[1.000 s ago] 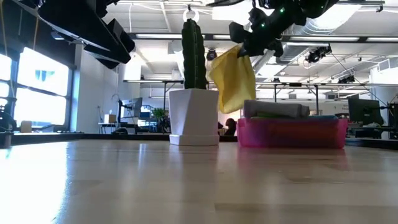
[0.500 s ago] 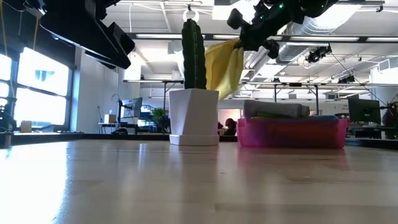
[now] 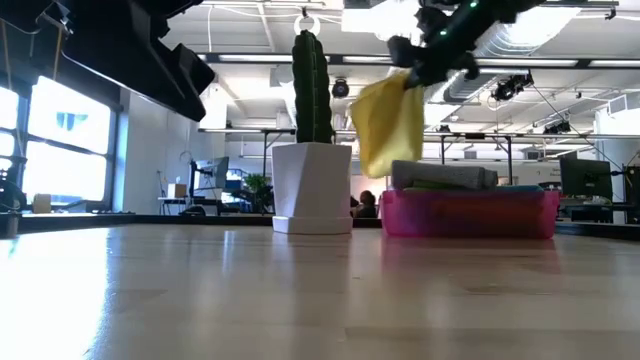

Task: Fold microfiber towels
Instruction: Put the yellow towel into the pink laundry bin, then return to home position

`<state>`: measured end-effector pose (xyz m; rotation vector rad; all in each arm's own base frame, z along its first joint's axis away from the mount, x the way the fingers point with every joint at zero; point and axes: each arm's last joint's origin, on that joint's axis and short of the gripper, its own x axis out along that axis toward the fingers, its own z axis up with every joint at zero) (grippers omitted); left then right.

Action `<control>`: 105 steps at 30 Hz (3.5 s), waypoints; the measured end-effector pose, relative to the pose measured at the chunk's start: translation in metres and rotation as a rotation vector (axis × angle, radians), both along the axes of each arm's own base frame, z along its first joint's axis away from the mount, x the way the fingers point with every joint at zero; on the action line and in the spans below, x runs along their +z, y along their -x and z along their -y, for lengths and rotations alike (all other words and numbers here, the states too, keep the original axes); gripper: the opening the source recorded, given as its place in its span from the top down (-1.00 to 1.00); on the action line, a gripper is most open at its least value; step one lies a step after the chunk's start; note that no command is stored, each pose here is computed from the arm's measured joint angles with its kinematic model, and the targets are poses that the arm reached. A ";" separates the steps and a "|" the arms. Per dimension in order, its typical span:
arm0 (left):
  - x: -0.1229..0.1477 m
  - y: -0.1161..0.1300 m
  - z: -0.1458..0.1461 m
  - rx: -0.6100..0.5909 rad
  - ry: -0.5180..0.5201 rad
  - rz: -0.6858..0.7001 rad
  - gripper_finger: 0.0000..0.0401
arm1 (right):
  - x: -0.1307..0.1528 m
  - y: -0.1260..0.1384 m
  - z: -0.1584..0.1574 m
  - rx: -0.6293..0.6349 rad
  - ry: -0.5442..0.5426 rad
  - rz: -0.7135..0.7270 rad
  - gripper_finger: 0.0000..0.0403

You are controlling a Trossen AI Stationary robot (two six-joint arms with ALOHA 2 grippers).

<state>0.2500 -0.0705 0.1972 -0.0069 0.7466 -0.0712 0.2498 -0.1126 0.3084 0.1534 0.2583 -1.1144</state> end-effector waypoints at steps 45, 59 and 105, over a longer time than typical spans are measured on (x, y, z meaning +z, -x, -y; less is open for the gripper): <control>-0.001 0.001 -0.001 0.062 -0.003 -0.005 0.40 | -0.079 -0.037 -0.032 0.207 -0.512 -0.530 0.97; -0.001 0.001 -0.002 0.095 -0.034 0.003 0.40 | -0.053 -0.029 -0.047 0.349 -0.475 -0.467 0.29; -0.008 0.108 -0.046 0.400 -0.006 0.616 0.40 | -0.144 0.109 -0.126 0.991 0.018 0.084 0.24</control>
